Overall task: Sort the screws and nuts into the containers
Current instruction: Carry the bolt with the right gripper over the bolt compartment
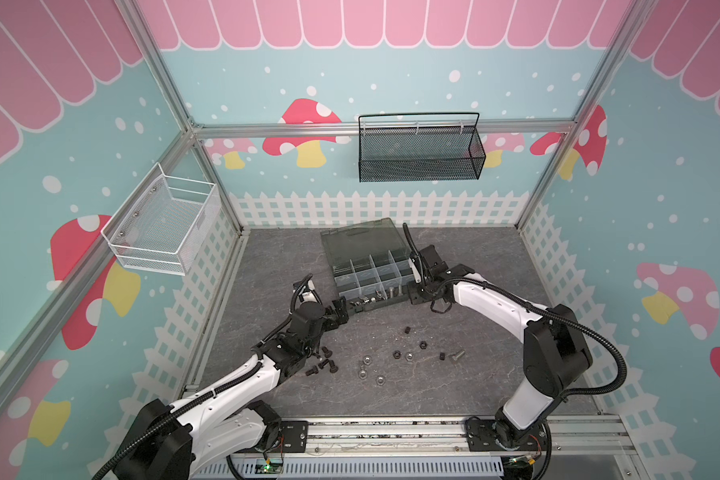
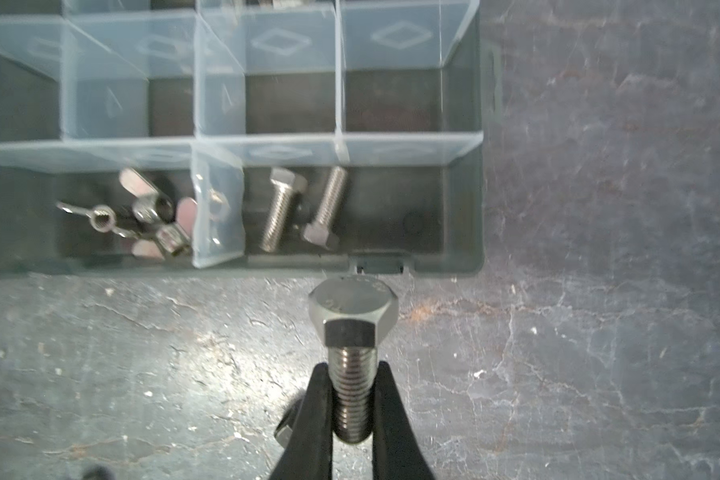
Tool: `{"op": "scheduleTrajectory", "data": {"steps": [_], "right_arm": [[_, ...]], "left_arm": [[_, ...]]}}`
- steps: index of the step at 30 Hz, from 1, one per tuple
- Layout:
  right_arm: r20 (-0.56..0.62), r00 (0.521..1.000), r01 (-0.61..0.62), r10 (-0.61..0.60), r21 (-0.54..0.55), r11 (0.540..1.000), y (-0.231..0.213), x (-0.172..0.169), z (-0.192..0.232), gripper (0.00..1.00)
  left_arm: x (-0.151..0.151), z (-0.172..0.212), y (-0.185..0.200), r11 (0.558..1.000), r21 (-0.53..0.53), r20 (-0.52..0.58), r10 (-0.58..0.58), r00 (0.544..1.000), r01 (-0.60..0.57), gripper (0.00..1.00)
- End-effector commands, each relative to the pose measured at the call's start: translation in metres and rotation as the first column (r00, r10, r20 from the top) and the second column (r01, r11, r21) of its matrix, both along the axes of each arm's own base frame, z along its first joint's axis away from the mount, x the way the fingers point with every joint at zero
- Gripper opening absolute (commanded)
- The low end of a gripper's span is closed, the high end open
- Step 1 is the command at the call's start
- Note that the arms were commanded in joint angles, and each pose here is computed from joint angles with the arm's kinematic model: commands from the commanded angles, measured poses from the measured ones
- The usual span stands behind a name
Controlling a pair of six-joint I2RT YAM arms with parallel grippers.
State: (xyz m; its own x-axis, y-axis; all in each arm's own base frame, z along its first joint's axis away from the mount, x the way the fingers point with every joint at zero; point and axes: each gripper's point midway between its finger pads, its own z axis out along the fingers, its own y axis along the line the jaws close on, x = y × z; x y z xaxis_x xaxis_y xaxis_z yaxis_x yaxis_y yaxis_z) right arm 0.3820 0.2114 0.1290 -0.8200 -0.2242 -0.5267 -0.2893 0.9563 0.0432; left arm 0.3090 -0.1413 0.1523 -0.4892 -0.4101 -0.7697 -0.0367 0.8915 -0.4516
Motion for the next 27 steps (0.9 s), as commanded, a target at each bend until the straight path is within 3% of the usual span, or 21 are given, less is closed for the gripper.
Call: {"op": "scheduleTrajectory", "data": {"steps": [1, 9, 13, 27], "right_arm": [[0.012, 1.0, 0.001, -0.001, 0.002, 1.0, 0.007, 0.02, 0.003, 0.0], [0.003, 0.999, 0.045, -0.046, 0.063, 0.997, 0.025, 0.045, -0.001, 0.0], [-0.043, 0.995, 0.087, -0.086, 0.026, 0.996, 0.019, 0.047, -0.027, 0.0], [-0.11, 0.983, 0.147, -0.147, -0.011, 0.989, 0.005, 0.049, -0.063, 0.0]], "left_arm": [[0.001, 0.005, 0.001, 1.0, -0.027, 0.01, 0.013, 1.0, -0.013, 0.99], [0.001, 0.005, 0.003, 1.0, -0.024, 0.011, 0.017, 1.0, -0.016, 1.0], [-0.001, 0.004, 0.005, 1.0, -0.021, 0.011, 0.022, 1.0, -0.022, 1.0], [-0.001, 0.002, 0.004, 0.999, -0.027, 0.011, 0.018, 1.0, -0.018, 1.0]]}}
